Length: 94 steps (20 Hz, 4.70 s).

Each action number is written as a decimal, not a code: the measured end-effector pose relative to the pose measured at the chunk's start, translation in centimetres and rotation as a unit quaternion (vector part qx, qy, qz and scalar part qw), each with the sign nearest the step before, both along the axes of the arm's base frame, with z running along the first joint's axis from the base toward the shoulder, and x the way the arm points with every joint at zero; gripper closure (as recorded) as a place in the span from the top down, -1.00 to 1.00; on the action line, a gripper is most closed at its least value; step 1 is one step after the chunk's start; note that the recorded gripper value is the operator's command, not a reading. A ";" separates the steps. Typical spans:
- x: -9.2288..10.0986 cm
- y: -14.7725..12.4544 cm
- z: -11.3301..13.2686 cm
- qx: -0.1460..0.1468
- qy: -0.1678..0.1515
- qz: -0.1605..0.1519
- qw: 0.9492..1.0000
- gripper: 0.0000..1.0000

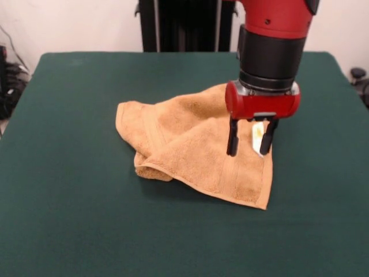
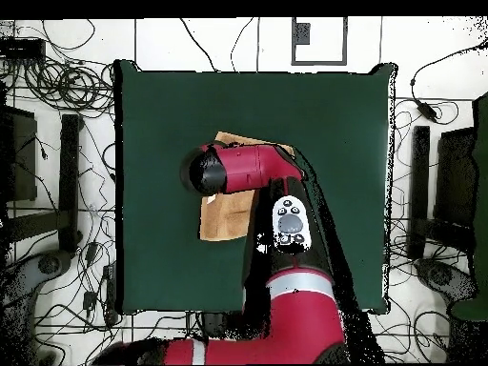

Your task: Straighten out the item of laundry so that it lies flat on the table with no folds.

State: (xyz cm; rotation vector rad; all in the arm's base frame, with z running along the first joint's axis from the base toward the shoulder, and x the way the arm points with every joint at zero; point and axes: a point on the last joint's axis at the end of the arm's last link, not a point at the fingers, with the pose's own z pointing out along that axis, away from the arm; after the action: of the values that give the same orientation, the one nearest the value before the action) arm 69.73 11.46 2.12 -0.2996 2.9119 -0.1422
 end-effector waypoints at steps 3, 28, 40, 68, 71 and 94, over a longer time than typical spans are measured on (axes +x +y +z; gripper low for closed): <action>0.1 0.0 -1.1 0.001 0.000 0.000 1.000 1.00; 2.2 0.1 -7.1 0.007 -0.025 0.001 1.000 1.00; 3.1 0.1 -7.4 0.008 -0.044 0.003 0.999 -1.00; 3.0 5.5 -3.9 0.008 -0.056 0.012 0.998 -1.00; 3.2 7.4 -2.9 0.017 -0.061 0.012 0.998 -1.00; 2.8 13.4 0.0 0.045 -0.066 -0.012 0.997 -1.00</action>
State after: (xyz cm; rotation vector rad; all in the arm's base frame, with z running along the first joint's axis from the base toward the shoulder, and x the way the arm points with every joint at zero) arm 72.55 24.87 2.14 -0.2323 2.7823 -0.0318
